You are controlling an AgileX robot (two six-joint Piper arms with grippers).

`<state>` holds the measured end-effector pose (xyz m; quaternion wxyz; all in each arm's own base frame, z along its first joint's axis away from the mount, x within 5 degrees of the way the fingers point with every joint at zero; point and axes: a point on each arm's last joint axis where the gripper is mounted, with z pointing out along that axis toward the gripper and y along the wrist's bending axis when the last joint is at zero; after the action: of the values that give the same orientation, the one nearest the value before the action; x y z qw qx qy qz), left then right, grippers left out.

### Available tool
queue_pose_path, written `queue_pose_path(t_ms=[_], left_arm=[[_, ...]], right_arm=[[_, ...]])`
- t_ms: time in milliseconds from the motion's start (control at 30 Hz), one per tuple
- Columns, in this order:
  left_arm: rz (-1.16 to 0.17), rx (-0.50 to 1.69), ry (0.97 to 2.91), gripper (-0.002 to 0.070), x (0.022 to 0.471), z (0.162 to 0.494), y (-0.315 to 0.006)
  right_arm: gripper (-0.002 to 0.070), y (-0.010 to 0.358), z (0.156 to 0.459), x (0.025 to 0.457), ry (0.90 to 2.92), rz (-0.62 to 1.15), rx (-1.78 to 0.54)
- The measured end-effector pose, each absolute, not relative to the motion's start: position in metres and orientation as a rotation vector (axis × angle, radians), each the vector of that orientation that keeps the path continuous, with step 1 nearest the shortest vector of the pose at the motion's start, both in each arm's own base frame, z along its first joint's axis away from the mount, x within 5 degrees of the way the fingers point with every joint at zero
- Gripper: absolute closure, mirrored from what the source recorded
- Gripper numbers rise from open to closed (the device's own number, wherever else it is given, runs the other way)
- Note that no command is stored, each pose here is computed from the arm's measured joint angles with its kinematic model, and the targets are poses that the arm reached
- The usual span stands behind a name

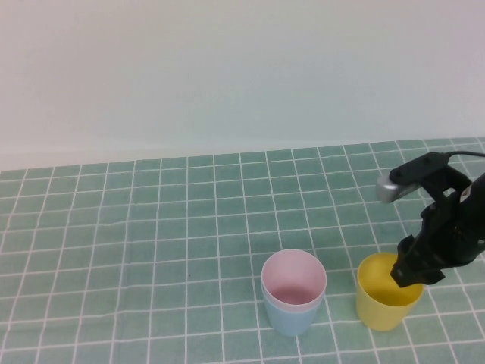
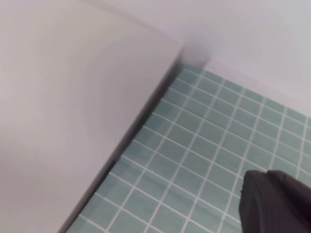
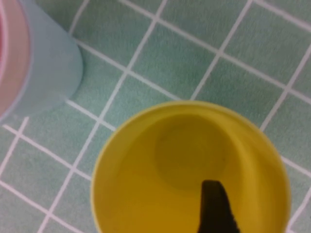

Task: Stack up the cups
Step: Pick up the yellow cup, then place the yellow cup on the pink cup

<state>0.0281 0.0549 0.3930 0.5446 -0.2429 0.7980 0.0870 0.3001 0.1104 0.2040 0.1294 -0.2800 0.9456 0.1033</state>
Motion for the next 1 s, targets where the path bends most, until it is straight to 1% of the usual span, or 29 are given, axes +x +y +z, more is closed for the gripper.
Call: queue_pose_path(t_ms=[100,167,233,300,367,433,500,600,667,700,767,867,933,1000], left_arm=[[0.229,-0.625,1.871,0.0676,0.022,0.393,0.057],[0.231,-0.629,1.87,0.0676,0.022,0.393,0.057],[0.229,-0.629,1.871,0.0676,0.022,0.393,0.057],[0.211,-0.639,1.873,0.0676,0.022,0.392,0.056],[0.182,-0.67,1.865,0.0676,0.023,0.392,0.056],[0.166,-0.695,1.854,0.0676,0.023,0.392,0.056],[0.161,-0.691,1.819,0.0676,0.025,0.394,0.056],[0.139,-0.632,1.723,0.0676,0.035,0.392,0.053],[0.102,-0.572,1.68,0.0676,0.039,0.382,0.049],[0.075,-0.542,1.658,0.0676,0.039,0.375,0.047],[0.045,-0.485,1.622,0.0676,0.036,0.361,0.045],[0.023,-0.414,1.597,0.0676,0.031,0.336,0.043],[0.018,-0.408,1.591,0.0676,0.026,0.317,0.044],[0.041,-0.402,1.596,0.0676,0.025,0.301,0.045]], right_arm=[[0.03,0.111,0.193,0.303,2.781,0.3,-0.82],[0.0342,0.111,0.189,0.303,2.794,0.301,-0.825],[0.0404,0.111,0.187,0.304,2.797,0.293,-0.831],[0.0486,0.111,0.185,0.305,2.796,0.284,-0.851],[0.0589,0.11,0.184,0.305,2.792,0.276,-0.864],[0.0636,0.11,0.186,0.307,2.785,0.262,-0.884],[0.0649,0.109,0.194,0.311,2.776,0.215,-0.94],[0.065,0.105,0.217,0.321,2.779,0.093,-0.965],[0.065,0.103,0.248,0.328,2.75,0.024,-0.935],[0.065,0.103,0.267,0.331,2.722,0.019,-0.91],[0.065,0.107,0.303,0.333,2.655,0.047,-0.876],[0.065,0.126,0.355,0.327,2.54,0.146,-0.889],[0.065,0.146,0.374,0.319,2.485,0.203,-0.941],[0.065,0.168,0.381,0.312,2.468,0.251,-0.992]])
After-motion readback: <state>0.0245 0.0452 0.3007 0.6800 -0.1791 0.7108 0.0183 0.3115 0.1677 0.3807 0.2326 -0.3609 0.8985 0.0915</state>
